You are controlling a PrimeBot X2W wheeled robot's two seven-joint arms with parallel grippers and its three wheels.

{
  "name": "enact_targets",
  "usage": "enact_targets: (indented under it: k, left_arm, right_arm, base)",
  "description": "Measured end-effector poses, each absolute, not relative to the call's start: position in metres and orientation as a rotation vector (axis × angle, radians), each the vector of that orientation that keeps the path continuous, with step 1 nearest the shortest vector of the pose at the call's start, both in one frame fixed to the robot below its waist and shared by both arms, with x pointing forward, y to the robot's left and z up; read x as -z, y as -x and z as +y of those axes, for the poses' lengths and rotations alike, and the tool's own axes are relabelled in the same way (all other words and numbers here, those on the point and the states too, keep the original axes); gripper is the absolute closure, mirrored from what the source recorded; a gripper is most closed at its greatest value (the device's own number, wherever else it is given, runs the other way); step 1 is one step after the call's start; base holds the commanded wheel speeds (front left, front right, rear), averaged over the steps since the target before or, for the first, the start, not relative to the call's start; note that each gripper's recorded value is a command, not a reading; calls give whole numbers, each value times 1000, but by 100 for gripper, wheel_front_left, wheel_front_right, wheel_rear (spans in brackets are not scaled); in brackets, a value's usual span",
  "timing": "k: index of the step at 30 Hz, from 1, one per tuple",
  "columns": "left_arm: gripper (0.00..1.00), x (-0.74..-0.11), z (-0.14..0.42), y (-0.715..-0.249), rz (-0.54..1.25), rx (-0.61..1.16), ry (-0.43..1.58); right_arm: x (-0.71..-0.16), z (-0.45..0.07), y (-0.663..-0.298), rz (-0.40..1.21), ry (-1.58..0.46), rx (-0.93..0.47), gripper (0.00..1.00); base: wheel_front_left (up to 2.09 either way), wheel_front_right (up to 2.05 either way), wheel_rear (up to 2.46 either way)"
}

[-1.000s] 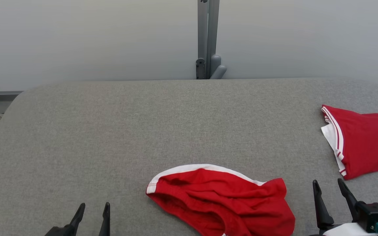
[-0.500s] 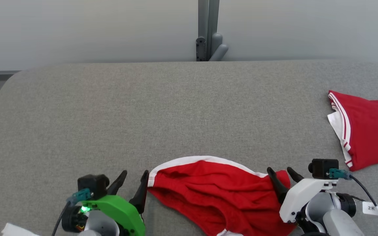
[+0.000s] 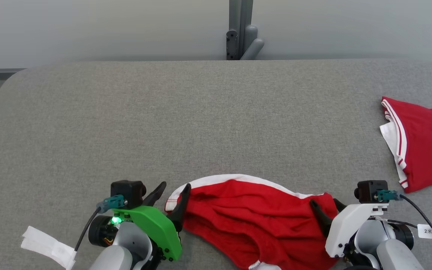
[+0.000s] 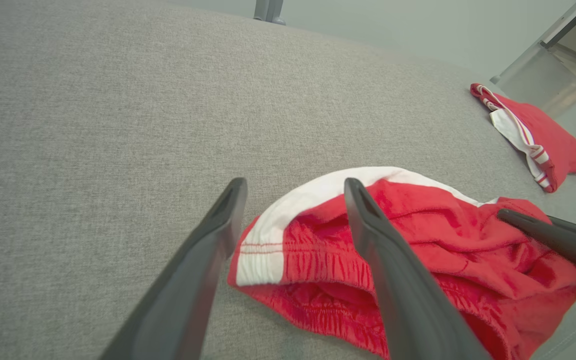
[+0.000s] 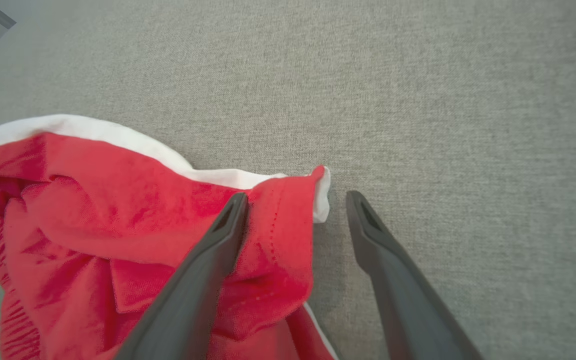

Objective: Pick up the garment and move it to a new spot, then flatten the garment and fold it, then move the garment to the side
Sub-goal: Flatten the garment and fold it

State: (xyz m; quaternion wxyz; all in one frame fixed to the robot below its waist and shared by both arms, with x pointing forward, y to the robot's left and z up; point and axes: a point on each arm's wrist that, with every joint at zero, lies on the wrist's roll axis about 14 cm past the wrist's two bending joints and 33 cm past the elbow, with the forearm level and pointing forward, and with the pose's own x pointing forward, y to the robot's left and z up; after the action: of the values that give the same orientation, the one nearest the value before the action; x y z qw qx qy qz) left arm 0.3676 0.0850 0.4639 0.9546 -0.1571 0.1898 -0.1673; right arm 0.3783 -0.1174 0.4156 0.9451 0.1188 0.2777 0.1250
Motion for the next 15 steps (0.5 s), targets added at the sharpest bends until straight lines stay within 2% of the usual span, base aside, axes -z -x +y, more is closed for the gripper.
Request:
enact_targets:
  k: [7,15]
  left_arm:
    - [0,-456,74,-365,422,380,319]
    - [0,-445,77,-362,471,381,324]
  right_arm:
    - [-402,-114,-372,617,-241,-254,0]
    - [-402,-103,-383,626,-240,-282,0]
  base:
    - [0,0,0]
    - [0,0,0]
